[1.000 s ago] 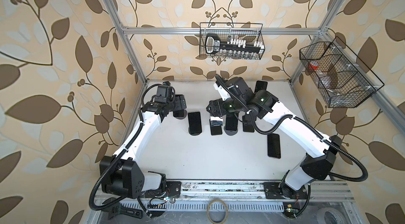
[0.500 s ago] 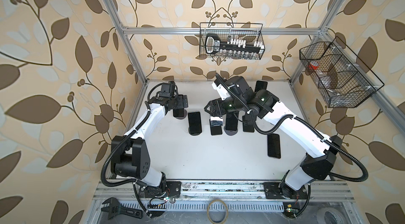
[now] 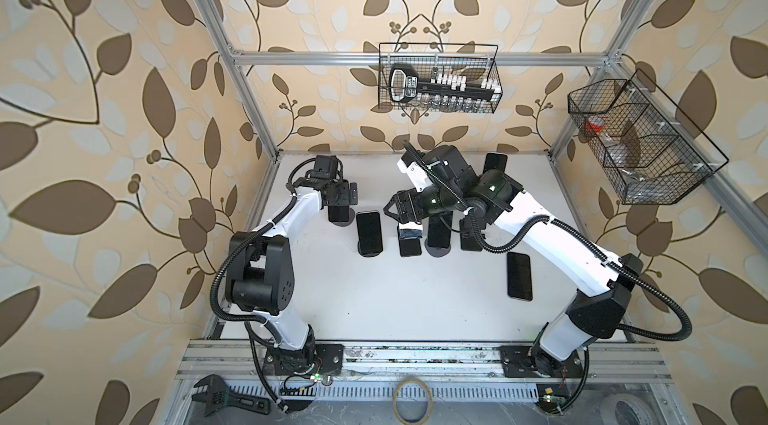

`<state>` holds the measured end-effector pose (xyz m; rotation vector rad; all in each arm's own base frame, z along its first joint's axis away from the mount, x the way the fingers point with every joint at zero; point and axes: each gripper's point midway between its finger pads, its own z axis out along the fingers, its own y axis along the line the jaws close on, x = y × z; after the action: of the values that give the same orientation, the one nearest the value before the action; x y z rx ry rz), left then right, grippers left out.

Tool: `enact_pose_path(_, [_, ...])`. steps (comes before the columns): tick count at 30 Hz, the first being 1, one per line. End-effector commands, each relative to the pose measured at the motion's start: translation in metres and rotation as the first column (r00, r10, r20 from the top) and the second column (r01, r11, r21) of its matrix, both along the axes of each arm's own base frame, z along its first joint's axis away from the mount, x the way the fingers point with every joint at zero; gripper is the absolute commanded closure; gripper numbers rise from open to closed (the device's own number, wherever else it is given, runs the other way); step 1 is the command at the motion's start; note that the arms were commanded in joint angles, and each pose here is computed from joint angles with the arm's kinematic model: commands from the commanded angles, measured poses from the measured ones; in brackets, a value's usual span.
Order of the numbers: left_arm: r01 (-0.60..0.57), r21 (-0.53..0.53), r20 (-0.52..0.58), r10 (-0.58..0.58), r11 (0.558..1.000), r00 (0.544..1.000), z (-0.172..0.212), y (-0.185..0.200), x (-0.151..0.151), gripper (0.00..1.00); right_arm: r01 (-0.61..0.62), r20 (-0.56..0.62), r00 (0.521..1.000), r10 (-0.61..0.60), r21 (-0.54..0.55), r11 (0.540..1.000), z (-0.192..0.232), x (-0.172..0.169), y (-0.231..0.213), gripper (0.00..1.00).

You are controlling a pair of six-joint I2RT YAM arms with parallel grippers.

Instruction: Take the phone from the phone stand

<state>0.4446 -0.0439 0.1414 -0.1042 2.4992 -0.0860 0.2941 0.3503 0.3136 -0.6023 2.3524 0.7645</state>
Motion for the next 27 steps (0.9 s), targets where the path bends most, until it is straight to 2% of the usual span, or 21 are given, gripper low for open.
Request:
enact_pose_path(1, [-0.010, 0.029, 0.067, 0.008, 1.000, 0.998, 0.019, 0.008, 0.018, 0.01, -0.008, -0.025, 1.000, 0.007, -0.016, 1.000, -0.009, -0.005, -0.002, 0.12])
enact_pose_path(16, [-0.004, 0.029, 0.043, 0.002, 1.000, 0.999, 0.008, 0.007, 0.032, 0.02, 0.001, -0.019, 1.000, -0.002, -0.018, 1.000, -0.012, -0.002, -0.002, 0.12])
enact_pose_path(27, [-0.011, 0.014, 0.007, 0.011, 1.000, 1.000, 0.002, 0.005, 0.035, 0.11, -0.013, -0.015, 1.000, 0.013, -0.018, 1.000, -0.014, -0.001, 0.002, 0.12])
